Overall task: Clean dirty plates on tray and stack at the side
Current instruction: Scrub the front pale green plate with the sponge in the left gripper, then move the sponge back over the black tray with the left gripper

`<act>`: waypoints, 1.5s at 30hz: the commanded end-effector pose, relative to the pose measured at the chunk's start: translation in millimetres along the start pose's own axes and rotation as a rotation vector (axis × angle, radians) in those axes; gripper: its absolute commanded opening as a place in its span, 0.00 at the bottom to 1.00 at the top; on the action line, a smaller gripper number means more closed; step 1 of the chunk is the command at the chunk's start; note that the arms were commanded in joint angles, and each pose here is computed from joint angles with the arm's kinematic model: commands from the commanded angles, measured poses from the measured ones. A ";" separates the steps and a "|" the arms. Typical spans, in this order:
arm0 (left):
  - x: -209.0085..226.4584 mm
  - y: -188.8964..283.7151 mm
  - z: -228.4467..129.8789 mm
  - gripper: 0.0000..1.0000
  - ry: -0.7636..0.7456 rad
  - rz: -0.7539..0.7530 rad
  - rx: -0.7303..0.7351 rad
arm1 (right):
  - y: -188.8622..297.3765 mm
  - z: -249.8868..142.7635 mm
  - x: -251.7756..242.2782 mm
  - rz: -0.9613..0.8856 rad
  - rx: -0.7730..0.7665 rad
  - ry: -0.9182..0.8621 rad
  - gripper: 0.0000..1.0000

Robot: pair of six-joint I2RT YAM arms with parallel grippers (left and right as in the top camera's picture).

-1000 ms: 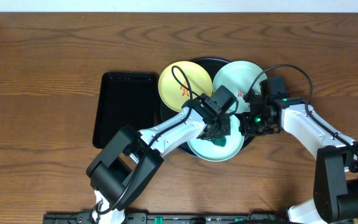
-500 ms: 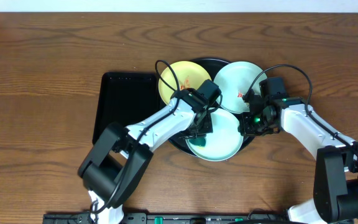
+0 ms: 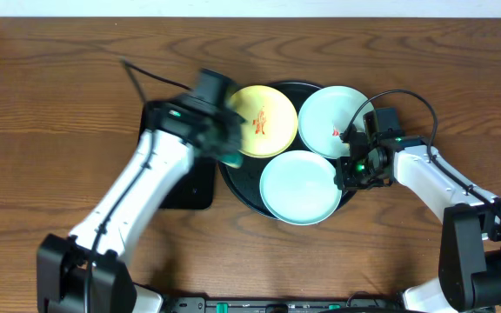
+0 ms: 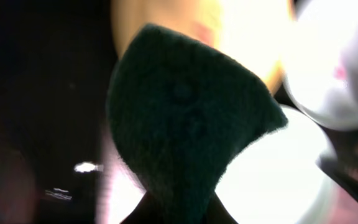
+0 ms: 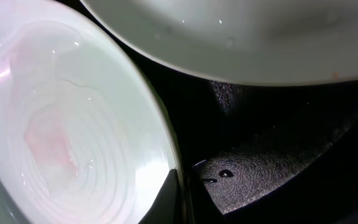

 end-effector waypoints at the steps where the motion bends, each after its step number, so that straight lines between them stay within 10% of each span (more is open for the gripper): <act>1: 41.2 -11.7 16.3 0.07 -0.014 0.067 0.010 | 1.2 4.4 1.3 0.005 -0.009 -0.001 0.01; 15: 116.0 -103.1 15.9 0.09 0.115 0.195 0.243 | 1.1 4.3 1.2 0.005 -0.008 -0.001 0.01; 20: 116.9 -105.4 16.4 0.64 0.116 0.197 0.241 | 1.2 4.3 1.2 0.005 -0.008 -0.001 0.01; 27: 120.1 -105.8 20.2 0.67 0.107 0.233 0.212 | 1.2 4.4 1.2 0.005 -0.008 -0.001 0.01; 32: 119.2 -108.3 25.7 0.62 0.103 0.223 0.179 | 1.2 4.3 1.3 0.005 -0.008 -0.001 0.01; 35: 119.4 -109.2 26.0 0.08 0.103 0.223 0.178 | 1.1 4.0 1.2 0.005 -0.006 -0.002 0.01; 40: 119.8 -108.7 24.0 0.07 0.104 0.227 0.190 | 1.1 2.7 1.1 0.005 0.001 -0.005 0.01; 43: 120.3 -108.1 21.5 0.58 0.107 0.231 0.205 | 1.2 2.4 2.6 0.019 0.003 -0.004 0.01; 45: 120.6 -107.6 20.0 0.69 0.108 0.234 0.214 | 1.3 2.7 5.6 0.052 0.002 0.002 0.01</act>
Point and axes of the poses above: each gripper's point midway between its finger pads, its own y axis back along the fingers, its own x axis along the line the jaws close on, z = x × y, the point moved 8 cm from there along y, back along the fingers, and after that the axes turned 3 degrees about y, right-handed, at the moved point
